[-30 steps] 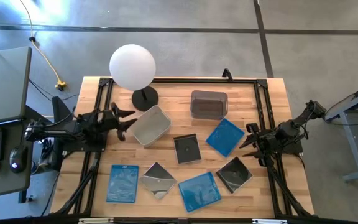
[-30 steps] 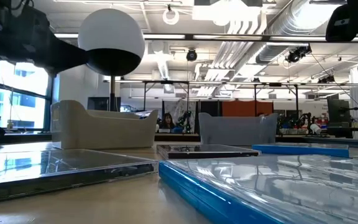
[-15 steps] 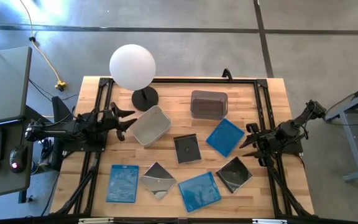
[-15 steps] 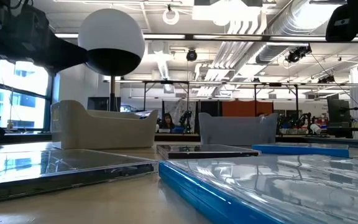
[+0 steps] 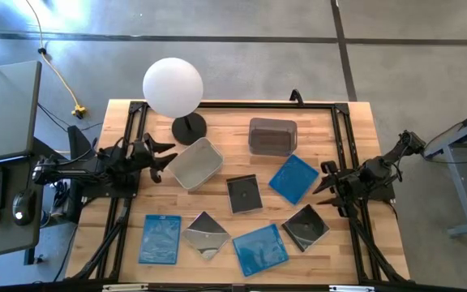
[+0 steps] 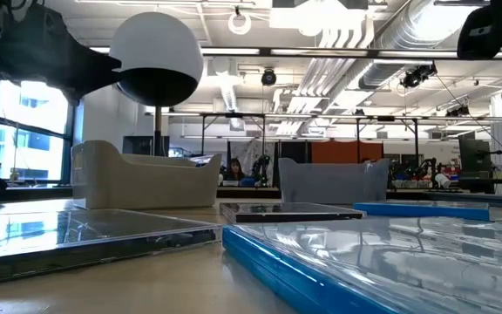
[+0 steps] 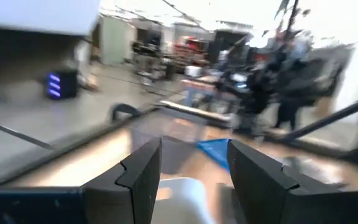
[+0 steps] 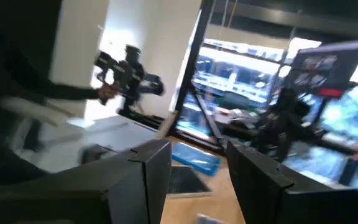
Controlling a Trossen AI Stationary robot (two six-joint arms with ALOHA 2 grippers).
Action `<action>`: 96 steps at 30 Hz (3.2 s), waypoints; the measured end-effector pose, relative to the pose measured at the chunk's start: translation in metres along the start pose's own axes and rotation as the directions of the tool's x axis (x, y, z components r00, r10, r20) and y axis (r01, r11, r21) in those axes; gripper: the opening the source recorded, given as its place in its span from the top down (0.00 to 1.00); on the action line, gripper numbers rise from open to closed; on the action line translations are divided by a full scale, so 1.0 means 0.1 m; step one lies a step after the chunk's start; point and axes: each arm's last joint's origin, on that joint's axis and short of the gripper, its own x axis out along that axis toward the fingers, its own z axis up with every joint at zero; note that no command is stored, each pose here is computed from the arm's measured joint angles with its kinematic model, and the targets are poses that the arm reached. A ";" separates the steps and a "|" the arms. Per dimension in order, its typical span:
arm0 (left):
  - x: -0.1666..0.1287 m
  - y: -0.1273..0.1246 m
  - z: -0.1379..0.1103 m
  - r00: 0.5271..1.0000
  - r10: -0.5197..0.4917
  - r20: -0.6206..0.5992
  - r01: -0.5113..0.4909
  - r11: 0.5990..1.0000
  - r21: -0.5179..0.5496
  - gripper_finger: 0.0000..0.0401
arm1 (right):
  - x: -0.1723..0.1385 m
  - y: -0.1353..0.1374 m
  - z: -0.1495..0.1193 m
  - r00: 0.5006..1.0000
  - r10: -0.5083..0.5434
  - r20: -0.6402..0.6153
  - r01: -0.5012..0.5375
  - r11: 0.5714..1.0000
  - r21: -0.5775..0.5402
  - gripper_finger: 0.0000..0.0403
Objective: Pick & place jewel cases by type
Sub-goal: Put the top black CD case into the gray bin
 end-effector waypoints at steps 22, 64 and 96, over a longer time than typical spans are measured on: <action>0.02 -0.02 -0.14 0.983 -0.078 -0.163 -0.017 0.860 -0.510 0.55 | -0.01 0.01 -0.09 0.995 -0.009 -0.103 0.021 0.993 0.114 0.63; 1.76 -1.47 0.05 0.637 -0.170 -0.752 0.029 0.980 -0.197 0.55 | 0.47 -0.28 0.04 0.882 -0.375 -0.285 0.406 0.912 0.055 0.63; 2.19 -1.26 -0.81 0.463 0.015 -0.886 -0.631 0.708 -0.317 0.55 | 2.01 -0.47 -1.02 0.106 -0.130 -0.986 -0.308 0.938 -0.157 0.51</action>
